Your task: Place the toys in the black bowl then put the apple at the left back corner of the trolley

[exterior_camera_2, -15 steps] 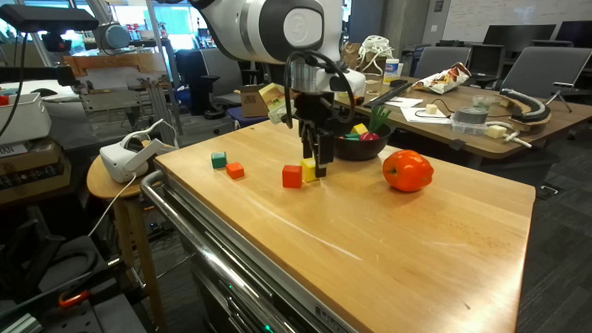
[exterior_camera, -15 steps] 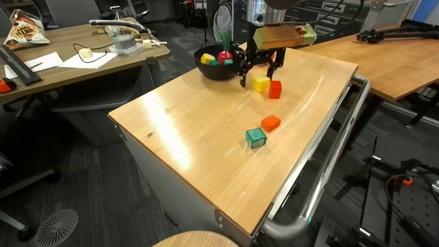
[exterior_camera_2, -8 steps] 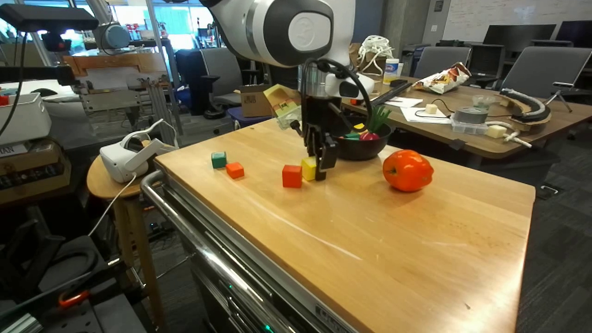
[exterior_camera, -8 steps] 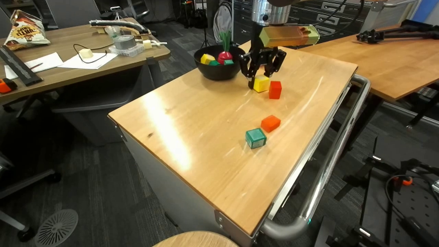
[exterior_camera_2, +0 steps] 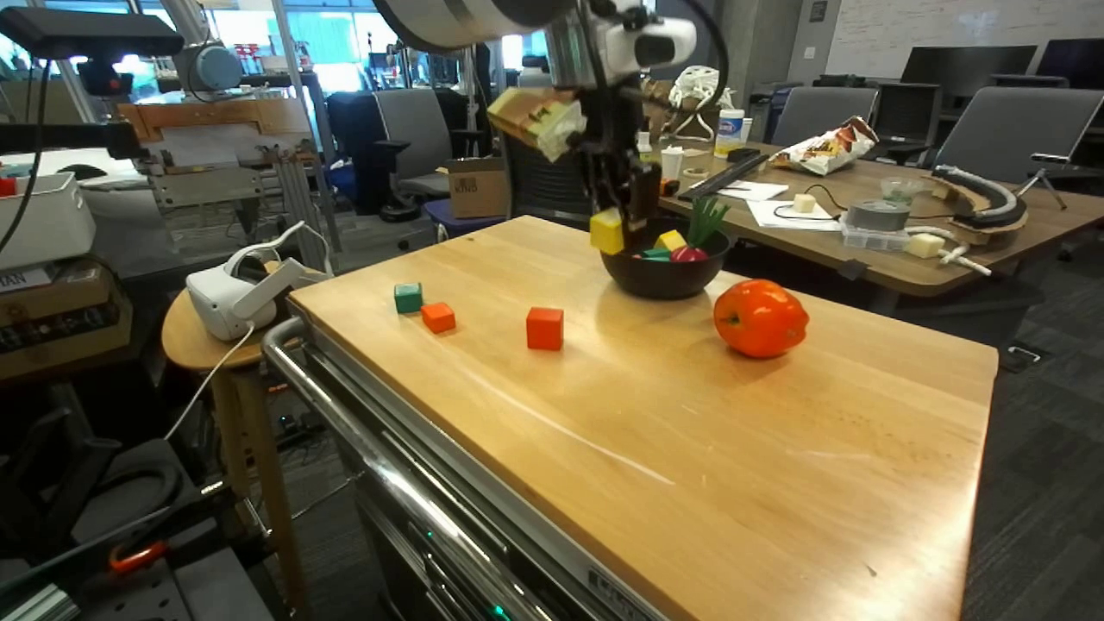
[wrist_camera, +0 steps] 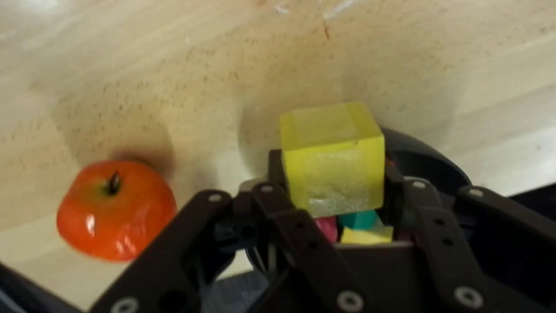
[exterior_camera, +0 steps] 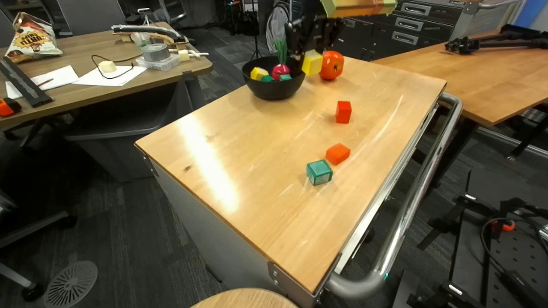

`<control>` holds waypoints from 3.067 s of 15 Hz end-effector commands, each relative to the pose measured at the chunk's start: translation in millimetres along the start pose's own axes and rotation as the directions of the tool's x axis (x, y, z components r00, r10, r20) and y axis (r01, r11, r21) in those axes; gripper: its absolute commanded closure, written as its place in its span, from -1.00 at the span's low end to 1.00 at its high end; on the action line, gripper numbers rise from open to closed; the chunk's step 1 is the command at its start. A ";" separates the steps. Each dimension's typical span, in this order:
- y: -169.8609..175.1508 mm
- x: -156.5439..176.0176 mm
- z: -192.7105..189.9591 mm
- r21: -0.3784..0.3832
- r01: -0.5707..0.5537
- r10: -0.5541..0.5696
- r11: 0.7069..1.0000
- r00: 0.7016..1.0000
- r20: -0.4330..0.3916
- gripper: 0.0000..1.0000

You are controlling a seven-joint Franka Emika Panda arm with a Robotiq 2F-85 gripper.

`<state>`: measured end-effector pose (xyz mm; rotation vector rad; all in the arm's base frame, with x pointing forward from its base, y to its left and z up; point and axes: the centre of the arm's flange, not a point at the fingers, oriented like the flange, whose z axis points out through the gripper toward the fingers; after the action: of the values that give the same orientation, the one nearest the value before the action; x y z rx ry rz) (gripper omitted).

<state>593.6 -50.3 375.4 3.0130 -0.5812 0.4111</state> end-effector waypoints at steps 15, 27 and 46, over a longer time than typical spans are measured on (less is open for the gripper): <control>-89.5 32.1 38.2 -0.005 0.252 -0.249 0.968 0.951 -0.182 -0.73; 7.4 -83.6 -9.0 0.109 0.249 -0.267 0.962 0.940 0.214 -1.00; 28.7 -72.6 57.9 0.001 -0.054 0.051 0.999 0.945 0.324 -0.46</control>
<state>499.7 -44.0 309.5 3.1108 -0.6049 -0.1009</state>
